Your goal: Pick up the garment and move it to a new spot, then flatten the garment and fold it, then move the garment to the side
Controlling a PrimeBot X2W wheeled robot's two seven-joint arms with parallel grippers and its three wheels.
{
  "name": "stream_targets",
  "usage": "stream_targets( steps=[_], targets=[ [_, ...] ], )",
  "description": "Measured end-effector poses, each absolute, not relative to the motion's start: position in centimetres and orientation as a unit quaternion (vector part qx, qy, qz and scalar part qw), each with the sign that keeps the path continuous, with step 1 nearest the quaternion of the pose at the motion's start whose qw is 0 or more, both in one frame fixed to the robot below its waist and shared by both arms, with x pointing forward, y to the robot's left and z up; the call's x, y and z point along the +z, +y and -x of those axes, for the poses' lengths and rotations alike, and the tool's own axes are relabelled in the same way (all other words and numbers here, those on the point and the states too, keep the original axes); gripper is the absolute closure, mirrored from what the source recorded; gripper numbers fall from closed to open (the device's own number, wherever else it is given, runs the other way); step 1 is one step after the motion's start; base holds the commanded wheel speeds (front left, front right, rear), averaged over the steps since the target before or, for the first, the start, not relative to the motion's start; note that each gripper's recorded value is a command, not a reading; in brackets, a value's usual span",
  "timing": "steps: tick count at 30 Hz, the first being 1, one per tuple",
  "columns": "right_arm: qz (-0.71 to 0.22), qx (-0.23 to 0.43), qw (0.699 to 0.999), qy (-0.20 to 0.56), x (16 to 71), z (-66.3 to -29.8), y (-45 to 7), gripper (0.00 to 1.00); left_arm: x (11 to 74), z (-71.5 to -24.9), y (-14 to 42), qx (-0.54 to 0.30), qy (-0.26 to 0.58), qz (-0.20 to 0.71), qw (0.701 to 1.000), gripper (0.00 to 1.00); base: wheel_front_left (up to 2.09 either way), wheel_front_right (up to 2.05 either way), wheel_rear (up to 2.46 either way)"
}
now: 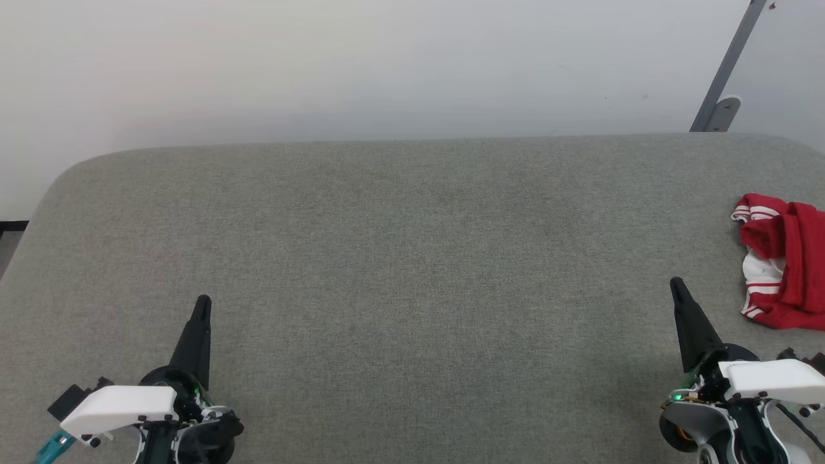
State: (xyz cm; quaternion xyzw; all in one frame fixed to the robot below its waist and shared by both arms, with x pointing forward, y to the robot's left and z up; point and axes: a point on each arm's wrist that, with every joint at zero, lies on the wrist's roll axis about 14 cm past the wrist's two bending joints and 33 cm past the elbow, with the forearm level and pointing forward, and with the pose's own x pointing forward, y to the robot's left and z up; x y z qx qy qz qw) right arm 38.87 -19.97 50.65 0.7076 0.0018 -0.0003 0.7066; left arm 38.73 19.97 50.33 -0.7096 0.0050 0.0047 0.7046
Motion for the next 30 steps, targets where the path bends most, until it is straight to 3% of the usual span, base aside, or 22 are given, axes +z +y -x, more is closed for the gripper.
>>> stream_targets(
  steps=[30],
  targets=[
    [-0.708,0.0,0.707,0.002,50.65,-38.87,-19.96,1.0,50.33,-38.73,19.97,0.005,0.005,0.709,0.705,1.0,0.0,0.0,0.0]
  ],
)
